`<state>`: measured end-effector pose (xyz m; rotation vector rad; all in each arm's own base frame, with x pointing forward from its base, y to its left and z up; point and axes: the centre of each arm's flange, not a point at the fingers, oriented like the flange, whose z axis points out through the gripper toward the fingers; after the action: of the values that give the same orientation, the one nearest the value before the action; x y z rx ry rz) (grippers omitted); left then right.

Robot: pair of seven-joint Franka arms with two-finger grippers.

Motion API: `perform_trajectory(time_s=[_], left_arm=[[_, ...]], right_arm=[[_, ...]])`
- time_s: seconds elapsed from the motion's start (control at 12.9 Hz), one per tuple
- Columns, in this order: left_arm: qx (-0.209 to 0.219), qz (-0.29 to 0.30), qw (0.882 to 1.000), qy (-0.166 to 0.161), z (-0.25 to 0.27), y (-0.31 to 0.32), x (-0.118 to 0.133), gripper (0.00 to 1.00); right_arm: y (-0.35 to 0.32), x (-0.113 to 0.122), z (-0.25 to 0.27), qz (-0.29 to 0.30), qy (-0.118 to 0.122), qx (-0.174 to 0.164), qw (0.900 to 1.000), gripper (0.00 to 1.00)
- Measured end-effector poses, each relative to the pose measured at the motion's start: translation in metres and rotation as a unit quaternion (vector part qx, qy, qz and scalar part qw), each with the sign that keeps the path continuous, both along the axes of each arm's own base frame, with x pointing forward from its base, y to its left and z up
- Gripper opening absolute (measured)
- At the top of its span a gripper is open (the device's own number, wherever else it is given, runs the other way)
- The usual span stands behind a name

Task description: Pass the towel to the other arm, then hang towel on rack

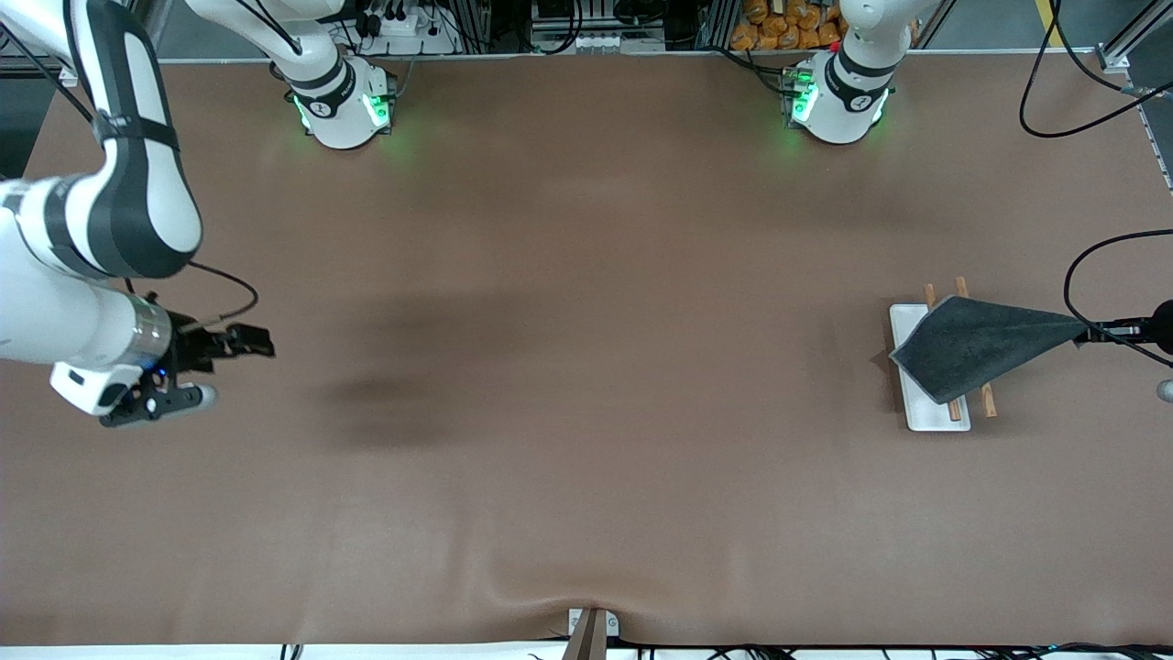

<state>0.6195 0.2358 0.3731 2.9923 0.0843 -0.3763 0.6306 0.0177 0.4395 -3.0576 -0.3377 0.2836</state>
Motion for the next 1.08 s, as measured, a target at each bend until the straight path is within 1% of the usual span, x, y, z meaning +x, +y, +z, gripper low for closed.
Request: perform_trajectory(time_s=[0.08,0.23,0.39,0.54,0.62,0.7,0.93,1.0,1.08], left_arm=[[-0.002,0.000,1.000,-0.001,-0.005,0.005,-0.001,0.02],[-0.005,0.001,1.000,0.002,-0.012,0.010,-0.001,0.02],[-0.007,0.002,1.000,0.005,-0.018,0.011,-0.001,0.18],[-0.008,0.002,1.000,0.006,-0.020,0.011,-0.001,0.41],[-0.008,0.001,1.000,0.004,-0.019,0.010,0.000,0.51],[-0.008,0.000,1.000,0.002,-0.017,0.009,0.001,0.62],[-0.005,-0.003,1.000,-0.010,-0.005,0.005,0.006,0.92],[-0.006,0.000,1.000,-0.020,0.007,-0.001,0.010,1.00],[-0.007,0.011,0.999,-0.033,0.023,-0.012,0.014,1.00]], right_arm=[[-0.003,-0.008,0.011,-0.006,0.012,-0.016,1.000,1.00],[-0.005,-0.024,0.034,-0.019,0.030,-0.028,0.999,1.00],[-0.005,-0.041,0.058,-0.023,0.044,-0.030,0.998,1.00],[-0.003,-0.057,0.081,-0.022,0.051,-0.030,0.998,1.00],[-0.003,-0.064,0.094,-0.023,0.050,-0.030,0.998,1.00],[-0.004,-0.071,0.106,-0.023,0.045,-0.029,0.998,1.00],[-0.008,-0.091,0.145,-0.028,0.022,-0.029,0.999,1.00],[-0.011,-0.097,0.157,-0.031,0.011,-0.035,0.999,1.00],[-0.016,-0.103,0.170,-0.039,-0.001,-0.044,0.998,1.00]])
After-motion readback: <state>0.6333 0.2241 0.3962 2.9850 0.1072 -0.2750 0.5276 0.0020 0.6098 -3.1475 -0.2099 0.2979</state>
